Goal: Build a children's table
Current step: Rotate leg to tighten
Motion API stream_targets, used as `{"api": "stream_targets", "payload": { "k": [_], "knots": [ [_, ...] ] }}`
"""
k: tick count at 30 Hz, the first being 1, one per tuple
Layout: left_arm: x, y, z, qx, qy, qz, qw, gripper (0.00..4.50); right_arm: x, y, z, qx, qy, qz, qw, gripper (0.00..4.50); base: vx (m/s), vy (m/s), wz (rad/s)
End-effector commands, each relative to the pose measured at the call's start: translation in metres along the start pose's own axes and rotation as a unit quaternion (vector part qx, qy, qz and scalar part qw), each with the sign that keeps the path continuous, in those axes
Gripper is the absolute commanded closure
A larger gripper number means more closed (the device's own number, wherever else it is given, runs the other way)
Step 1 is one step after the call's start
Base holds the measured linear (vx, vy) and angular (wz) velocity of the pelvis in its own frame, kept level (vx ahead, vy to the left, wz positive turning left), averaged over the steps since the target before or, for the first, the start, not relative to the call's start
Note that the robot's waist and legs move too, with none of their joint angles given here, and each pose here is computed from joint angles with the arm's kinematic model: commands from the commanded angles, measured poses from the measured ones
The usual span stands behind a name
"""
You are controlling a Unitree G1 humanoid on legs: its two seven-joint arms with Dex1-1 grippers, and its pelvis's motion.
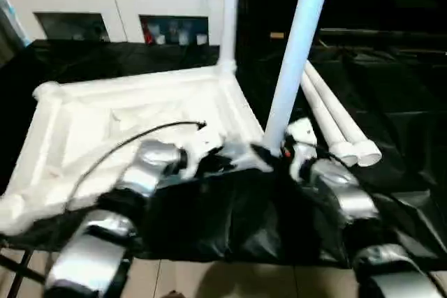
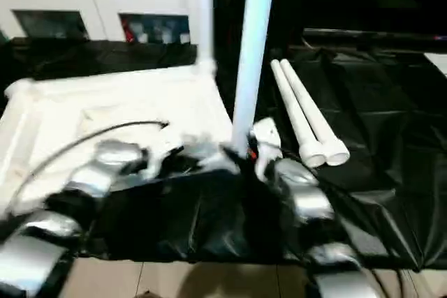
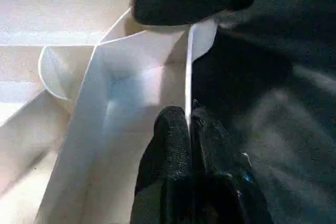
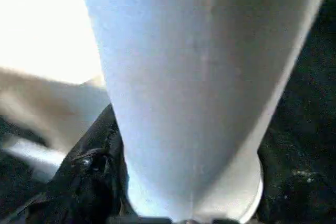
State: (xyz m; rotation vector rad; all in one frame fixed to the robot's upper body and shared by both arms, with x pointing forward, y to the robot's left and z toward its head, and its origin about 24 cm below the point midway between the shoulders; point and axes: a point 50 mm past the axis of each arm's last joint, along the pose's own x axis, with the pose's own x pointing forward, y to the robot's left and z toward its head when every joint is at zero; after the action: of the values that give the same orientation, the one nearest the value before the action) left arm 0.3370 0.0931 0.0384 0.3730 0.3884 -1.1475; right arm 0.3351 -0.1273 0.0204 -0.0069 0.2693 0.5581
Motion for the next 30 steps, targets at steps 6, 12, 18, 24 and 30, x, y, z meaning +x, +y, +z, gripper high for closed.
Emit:
{"api": "stream_targets", "payload": {
  "k": [6, 12, 18, 24, 30],
  "knots": [
    [0.028, -0.017, 0.016, 0.002, -0.029, 0.003, 1.0, 4.5, 0.016, 0.028, -0.018, 0.02, 0.023, -0.026, 0.999, 1.24, 0.0, 0.0, 0.0],
    [0.014, -0.014, 0.01, 0.022, -0.035, -0.028, 0.999, 4.5, 0.01, 0.018, -0.008, -0.01, -0.005, 0.016, 1.0, 0.74, 0.0, 0.0, 0.0],
    [-0.011, -0.009, -0.002, 0.045, -0.028, -0.088, 0.995, 4.5, -0.011, 0.006, 0.002, -0.059, -0.012, 0.155, 0.986, 0.74, 0.0, 0.0, 0.0],
    [-0.03, -0.006, -0.009, 0.041, -0.025, -0.135, 0.99, 4.5, -0.034, 0.004, 0.0, -0.094, 0.019, 0.287, 0.953, 0.74, 0.0, 0.0, 0.0],
    [-0.042, -0.005, -0.013, 0.045, -0.019, -0.169, 0.984, 4.5, -0.045, 0.004, -0.005, -0.094, 0.066, 0.364, 0.924, 0.9, 0.0, 0.0, 0.0]
  ]
}}
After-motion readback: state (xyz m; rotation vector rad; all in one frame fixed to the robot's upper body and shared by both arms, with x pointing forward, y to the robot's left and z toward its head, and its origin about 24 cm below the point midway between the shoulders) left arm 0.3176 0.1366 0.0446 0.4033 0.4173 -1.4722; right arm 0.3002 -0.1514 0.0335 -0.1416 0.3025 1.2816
